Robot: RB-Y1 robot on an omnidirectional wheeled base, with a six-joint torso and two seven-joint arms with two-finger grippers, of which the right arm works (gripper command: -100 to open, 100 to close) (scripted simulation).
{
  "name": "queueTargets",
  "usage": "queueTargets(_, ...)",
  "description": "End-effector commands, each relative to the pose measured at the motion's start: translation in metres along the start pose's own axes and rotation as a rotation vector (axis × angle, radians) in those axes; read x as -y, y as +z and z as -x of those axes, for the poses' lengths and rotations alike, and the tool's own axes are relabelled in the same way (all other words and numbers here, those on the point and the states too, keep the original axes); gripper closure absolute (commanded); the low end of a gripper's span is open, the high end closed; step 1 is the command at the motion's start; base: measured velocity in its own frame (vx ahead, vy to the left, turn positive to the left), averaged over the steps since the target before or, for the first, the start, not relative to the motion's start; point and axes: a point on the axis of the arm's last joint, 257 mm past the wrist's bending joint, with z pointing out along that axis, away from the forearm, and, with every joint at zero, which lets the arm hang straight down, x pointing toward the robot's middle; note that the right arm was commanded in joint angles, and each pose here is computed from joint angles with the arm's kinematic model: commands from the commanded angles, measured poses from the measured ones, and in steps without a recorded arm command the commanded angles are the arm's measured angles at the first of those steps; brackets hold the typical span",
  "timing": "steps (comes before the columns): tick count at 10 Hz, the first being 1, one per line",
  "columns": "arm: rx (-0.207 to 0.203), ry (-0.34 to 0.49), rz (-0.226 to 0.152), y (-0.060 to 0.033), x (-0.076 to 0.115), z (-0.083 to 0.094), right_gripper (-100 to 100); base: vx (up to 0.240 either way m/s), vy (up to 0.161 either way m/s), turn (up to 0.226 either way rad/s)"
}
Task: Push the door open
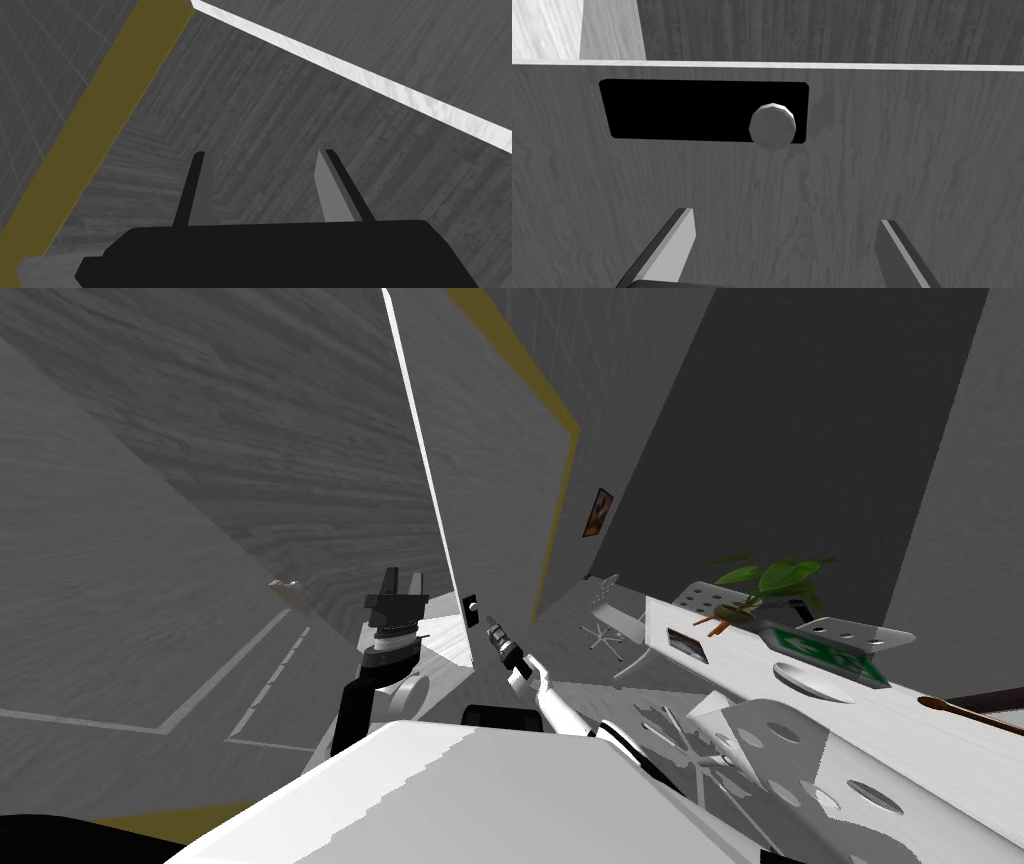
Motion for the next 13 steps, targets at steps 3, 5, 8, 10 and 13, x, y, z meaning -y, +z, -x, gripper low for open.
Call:
queueTargets(3,0.008,-0.006,-0.008,-0.0009,0.004,0.005,-100,0.095,0.080,0.022)
queueTargets(5,0.016,-0.009,-0.011,-0.0010,0.006,0.008,-100,0.144,0.144,0.031)
queueTargets(8,0.026,-0.007,-0.012,0.0007,0.007,0.010,-100,0.147,0.146,0.036)
queueTargets(10,0.031,-0.001,-0.009,0.0033,0.006,0.009,-100,0.178,0.144,0.033)
queueTargets(13,0.029,-0.003,-0.010,0.0024,0.006,0.009,100,0.012,0.009,-0.001)
